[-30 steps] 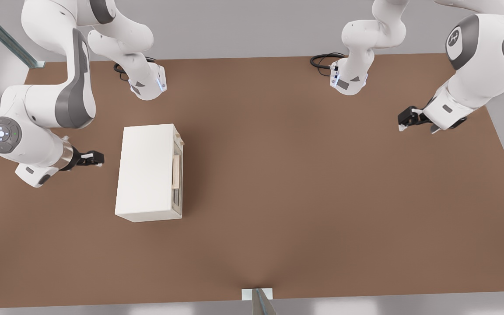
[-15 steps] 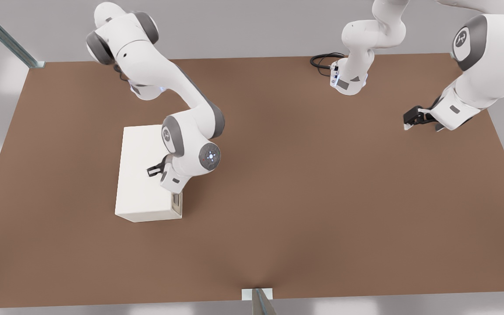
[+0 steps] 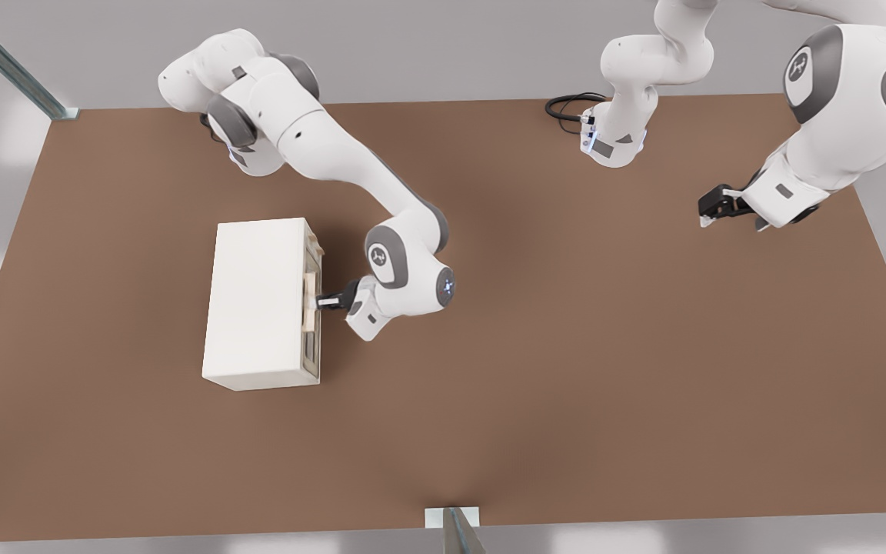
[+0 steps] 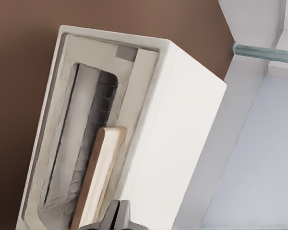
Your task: Keep left arm still and open the oven door with right arm
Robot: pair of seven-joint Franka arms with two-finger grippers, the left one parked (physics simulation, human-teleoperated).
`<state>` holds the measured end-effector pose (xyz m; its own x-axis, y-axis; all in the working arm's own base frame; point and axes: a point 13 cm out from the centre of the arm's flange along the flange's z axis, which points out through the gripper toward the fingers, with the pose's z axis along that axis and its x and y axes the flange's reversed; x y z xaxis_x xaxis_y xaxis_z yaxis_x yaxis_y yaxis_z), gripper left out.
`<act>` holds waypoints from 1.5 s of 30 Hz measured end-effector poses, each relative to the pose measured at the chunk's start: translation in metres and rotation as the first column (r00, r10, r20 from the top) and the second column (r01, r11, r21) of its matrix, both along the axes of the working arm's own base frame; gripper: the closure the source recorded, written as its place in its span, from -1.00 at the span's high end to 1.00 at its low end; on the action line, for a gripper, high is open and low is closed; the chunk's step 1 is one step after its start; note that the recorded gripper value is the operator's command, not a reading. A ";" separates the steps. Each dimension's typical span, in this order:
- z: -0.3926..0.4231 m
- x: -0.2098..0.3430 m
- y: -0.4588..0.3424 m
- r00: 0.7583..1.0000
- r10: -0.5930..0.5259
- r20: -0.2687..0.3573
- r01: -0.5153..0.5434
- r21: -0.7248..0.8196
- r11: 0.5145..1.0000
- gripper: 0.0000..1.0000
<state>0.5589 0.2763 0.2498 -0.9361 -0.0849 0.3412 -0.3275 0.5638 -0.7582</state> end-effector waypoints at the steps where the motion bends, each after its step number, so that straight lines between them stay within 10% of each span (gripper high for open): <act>1: -0.004 -0.002 -0.002 1.000 0.001 0.006 -0.001 -0.021 1.000 -0.57; 24: -0.041 0.000 -0.014 0.991 -0.034 0.127 0.049 -0.115 0.992 -0.57; 31: -0.009 0.012 0.022 0.974 -0.093 0.204 0.081 0.065 0.995 -0.57; 34: 0.100 0.029 -0.085 0.906 -0.401 0.138 0.327 0.375 0.868 -0.57; 35: 0.138 0.023 -0.146 0.860 -0.501 0.100 0.407 0.458 0.790 1.00; 38: 0.186 0.007 -0.256 0.746 -0.666 -0.018 0.524 0.632 0.571 1.00; 45: 0.207 0.021 -0.240 0.839 -0.541 -0.066 0.383 0.777 0.499 1.00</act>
<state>0.5800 0.0360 0.4567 -0.9497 0.2328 0.2093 0.2351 0.9719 -0.0144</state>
